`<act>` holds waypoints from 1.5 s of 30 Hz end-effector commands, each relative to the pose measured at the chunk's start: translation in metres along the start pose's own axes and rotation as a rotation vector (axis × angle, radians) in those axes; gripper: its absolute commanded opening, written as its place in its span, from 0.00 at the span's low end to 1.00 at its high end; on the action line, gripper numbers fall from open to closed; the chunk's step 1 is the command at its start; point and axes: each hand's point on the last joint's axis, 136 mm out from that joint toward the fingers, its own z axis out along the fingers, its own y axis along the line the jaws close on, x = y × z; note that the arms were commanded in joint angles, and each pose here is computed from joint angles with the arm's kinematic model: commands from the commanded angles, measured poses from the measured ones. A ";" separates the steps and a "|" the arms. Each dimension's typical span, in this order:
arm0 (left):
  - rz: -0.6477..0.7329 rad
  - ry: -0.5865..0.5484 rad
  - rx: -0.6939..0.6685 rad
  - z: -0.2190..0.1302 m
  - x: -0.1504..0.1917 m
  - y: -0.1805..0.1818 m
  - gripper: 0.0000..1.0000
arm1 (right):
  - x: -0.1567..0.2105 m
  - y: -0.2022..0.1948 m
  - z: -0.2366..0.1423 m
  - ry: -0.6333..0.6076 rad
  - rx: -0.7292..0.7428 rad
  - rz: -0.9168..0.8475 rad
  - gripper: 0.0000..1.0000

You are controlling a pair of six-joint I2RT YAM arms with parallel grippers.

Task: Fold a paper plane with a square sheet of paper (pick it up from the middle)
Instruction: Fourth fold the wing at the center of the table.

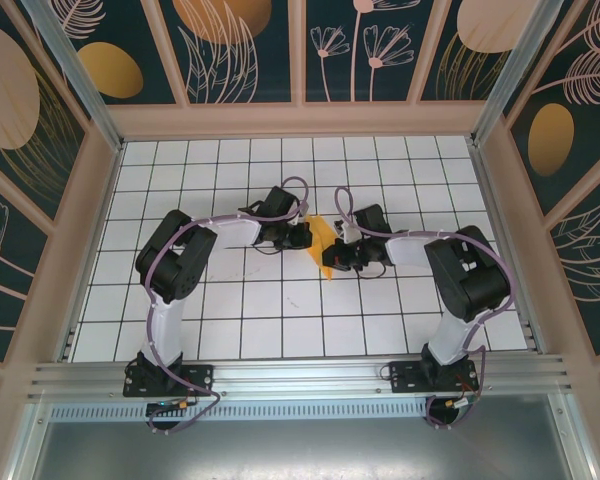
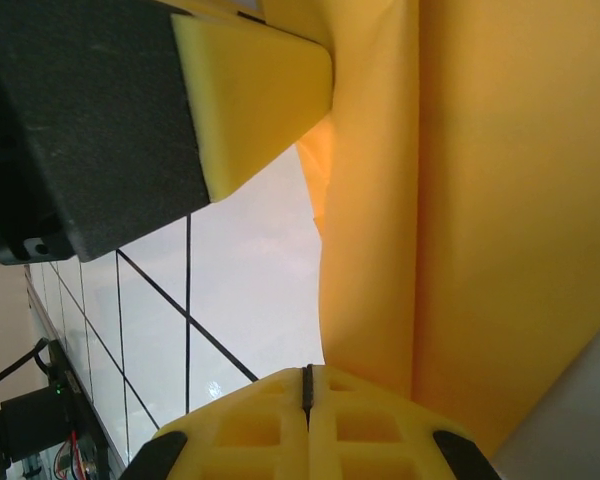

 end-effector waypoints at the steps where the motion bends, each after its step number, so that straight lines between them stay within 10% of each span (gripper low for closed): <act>1: 0.015 0.013 -0.052 0.003 -0.002 0.012 0.03 | 0.004 -0.011 0.004 0.007 0.007 0.027 0.03; 23: 0.062 0.031 -0.077 -0.001 -0.004 0.011 0.00 | -0.006 0.001 -0.019 -0.053 -0.087 0.047 0.05; 45: 0.131 0.061 -0.093 -0.007 -0.008 0.008 0.00 | 0.001 -0.067 0.006 0.018 0.282 0.054 0.02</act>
